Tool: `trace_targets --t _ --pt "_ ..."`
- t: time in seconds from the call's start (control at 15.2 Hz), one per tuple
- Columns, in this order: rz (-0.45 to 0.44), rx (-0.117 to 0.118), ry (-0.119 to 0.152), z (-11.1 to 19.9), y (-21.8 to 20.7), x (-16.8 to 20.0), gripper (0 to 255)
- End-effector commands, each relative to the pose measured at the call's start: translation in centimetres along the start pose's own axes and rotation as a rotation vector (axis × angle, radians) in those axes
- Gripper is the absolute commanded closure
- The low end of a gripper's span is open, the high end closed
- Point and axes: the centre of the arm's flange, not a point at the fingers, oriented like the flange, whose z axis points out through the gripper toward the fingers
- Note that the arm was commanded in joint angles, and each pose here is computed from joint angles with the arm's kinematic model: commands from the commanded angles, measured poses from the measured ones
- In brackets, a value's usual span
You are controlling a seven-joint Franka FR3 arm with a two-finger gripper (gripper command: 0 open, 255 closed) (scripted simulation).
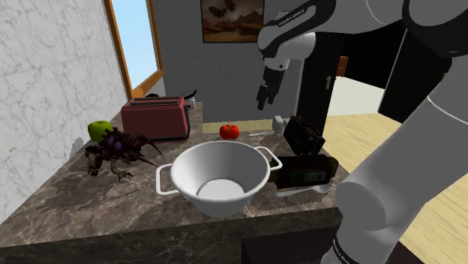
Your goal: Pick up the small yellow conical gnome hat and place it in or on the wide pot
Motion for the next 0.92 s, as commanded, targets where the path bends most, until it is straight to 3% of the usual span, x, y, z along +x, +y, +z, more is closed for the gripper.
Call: trace_targets --t 0.0,0.53,0.86 --pt "-0.09 0.003 0.005 1.9 0.3 2.0 0" --pt "-0.423 0.021 0.02 8.8 -0.2 9.5 0" --pt "-0.423 0.021 0.02 11.5 -0.3 9.5 0"
